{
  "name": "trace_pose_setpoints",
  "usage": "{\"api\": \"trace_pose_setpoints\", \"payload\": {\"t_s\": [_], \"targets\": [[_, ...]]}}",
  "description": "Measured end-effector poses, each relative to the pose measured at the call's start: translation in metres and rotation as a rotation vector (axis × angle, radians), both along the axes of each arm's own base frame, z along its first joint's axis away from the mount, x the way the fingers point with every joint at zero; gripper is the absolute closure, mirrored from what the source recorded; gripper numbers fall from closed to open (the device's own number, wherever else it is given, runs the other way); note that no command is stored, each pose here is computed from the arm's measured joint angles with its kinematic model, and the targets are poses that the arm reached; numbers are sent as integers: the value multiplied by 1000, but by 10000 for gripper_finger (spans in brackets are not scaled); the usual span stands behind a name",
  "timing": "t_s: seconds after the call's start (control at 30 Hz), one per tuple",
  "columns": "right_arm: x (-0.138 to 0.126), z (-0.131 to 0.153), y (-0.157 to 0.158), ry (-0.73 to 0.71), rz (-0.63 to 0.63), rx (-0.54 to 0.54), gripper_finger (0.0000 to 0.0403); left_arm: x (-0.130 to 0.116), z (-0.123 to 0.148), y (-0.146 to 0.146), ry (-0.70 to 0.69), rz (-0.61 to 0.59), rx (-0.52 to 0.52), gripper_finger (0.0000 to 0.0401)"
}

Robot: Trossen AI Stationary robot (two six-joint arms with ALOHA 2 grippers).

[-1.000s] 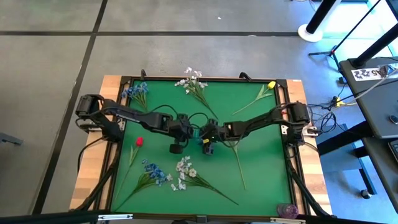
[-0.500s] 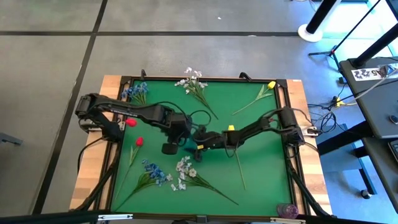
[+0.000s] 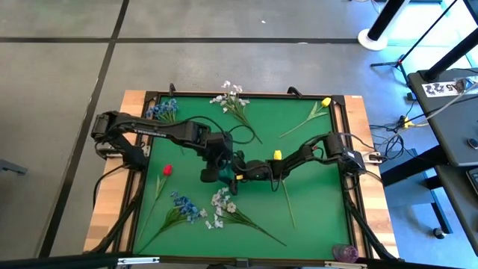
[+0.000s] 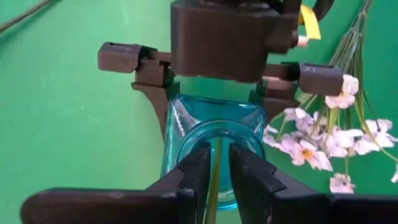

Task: Sort flowers into vase by color
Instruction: Adjust the blue vase

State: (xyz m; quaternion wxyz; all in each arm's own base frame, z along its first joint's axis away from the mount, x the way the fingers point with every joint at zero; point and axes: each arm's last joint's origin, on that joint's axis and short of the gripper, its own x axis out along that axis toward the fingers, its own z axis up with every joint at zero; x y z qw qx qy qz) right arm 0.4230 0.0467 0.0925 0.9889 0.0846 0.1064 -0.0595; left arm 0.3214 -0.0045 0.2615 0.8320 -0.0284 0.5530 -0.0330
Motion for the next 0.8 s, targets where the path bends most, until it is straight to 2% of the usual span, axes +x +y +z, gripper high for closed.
{"api": "trace_pose_setpoints", "payload": {"t_s": [0.23, 0.5, 0.8], "targets": [[-1, -7, -7, 75, -30, -18, 101, 0, -16, 7, -17, 16, -7, 335], [-1, -8, -11, 105, -53, -28, 32, 0, -16, 8, -21, 12, 17, 304], [-3, -8, -10, 145, -45, -38, 16, 0, -10, 8, -19, -16, 40, 328]]}}
